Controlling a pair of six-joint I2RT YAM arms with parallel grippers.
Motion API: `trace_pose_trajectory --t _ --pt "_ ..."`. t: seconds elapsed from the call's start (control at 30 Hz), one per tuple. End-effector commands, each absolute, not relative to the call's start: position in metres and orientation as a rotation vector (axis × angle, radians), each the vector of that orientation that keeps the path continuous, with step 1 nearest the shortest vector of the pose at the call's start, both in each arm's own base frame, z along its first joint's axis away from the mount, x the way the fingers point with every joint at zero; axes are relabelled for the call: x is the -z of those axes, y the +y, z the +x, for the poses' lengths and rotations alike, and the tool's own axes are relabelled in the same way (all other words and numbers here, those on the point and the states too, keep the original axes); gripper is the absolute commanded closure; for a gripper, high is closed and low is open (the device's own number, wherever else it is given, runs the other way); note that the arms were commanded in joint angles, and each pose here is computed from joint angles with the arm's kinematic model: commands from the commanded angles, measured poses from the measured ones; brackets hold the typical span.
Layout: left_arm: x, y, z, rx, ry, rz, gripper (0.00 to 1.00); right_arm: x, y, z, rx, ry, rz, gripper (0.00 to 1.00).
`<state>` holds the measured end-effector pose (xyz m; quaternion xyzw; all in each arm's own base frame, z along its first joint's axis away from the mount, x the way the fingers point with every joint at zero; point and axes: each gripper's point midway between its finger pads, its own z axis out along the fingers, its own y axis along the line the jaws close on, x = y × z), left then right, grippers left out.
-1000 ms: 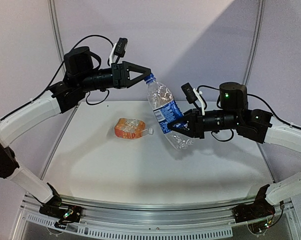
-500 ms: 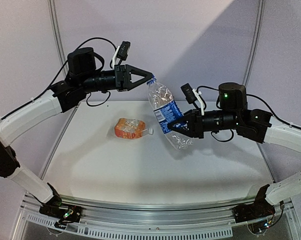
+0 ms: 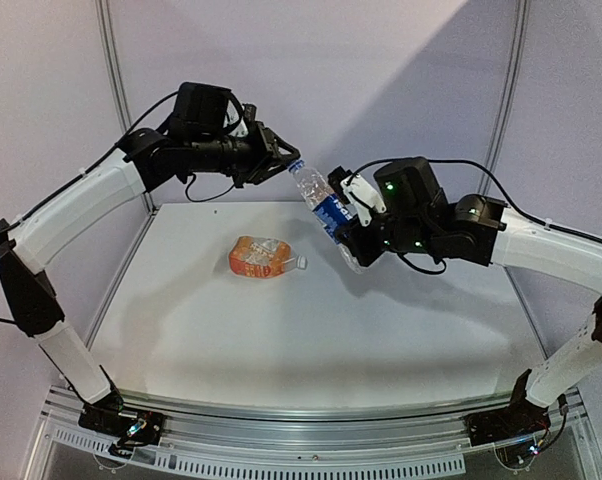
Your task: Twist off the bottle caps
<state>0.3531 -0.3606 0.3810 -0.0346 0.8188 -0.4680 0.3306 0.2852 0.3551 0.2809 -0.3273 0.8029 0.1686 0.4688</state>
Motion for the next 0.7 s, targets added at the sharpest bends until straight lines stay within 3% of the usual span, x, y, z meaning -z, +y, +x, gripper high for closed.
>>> trace_pose_trajectory --t 0.0,0.37,0.67 --pt "-0.343 -0.379 0.322 1.146 2.420 -0.228 0.79 -0.275 0.323 0.318 0.030 1.960 -0.742 1.00" --pt "-0.357 -0.397 0.320 1.227 2.412 -0.245 0.51 -0.260 0.313 0.314 0.119 1.963 -0.797 1.00" --pt "-0.403 -0.376 0.317 1.250 2.210 -0.160 0.13 -0.252 0.304 0.305 0.078 1.990 -0.768 1.00"
